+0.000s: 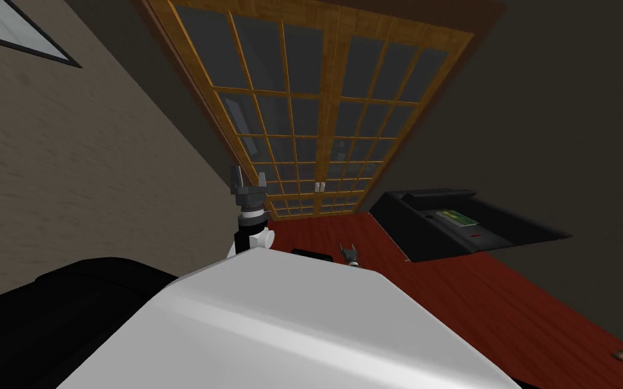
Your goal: Pull the door open
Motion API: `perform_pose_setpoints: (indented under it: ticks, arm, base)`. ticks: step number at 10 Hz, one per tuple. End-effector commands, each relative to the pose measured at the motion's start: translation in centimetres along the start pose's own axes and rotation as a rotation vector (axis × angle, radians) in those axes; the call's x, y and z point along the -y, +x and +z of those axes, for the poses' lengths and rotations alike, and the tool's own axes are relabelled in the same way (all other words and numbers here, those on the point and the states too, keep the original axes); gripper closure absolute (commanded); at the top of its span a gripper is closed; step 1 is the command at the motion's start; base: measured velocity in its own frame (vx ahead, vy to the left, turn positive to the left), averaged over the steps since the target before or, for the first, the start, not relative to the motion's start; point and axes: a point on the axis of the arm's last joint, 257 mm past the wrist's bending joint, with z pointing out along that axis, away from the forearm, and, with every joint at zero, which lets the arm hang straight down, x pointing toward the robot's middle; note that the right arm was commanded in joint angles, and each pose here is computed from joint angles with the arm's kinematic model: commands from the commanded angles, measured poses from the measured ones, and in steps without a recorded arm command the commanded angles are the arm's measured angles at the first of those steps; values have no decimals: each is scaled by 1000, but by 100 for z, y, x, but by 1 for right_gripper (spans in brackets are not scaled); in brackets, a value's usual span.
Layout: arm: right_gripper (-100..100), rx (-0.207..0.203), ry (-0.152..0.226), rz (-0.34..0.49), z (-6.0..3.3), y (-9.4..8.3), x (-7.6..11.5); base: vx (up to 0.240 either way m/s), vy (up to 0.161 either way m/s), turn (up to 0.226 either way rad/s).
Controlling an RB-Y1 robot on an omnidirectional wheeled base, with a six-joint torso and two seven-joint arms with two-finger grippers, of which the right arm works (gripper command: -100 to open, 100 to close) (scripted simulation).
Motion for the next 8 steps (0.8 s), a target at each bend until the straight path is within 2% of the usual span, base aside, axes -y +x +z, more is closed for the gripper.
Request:
perform_pose_setpoints:
  ticks: [1,2,3,5,8]
  arm:
    - [-100,-12,42,8,-57,59,113]
    - [-100,-17,41,9,-67,78,109]
    - [-100,-22,74,18,-90,102,191]
    - [-100,-22,114,34,-88,103,265]
    - [-100,-4,153,56,-18,17,305]
  base:
    - [59,12,212]
    - [51,3,99]
    - [68,16,217]
    - [115,8,245]
    - [169,-8,200]
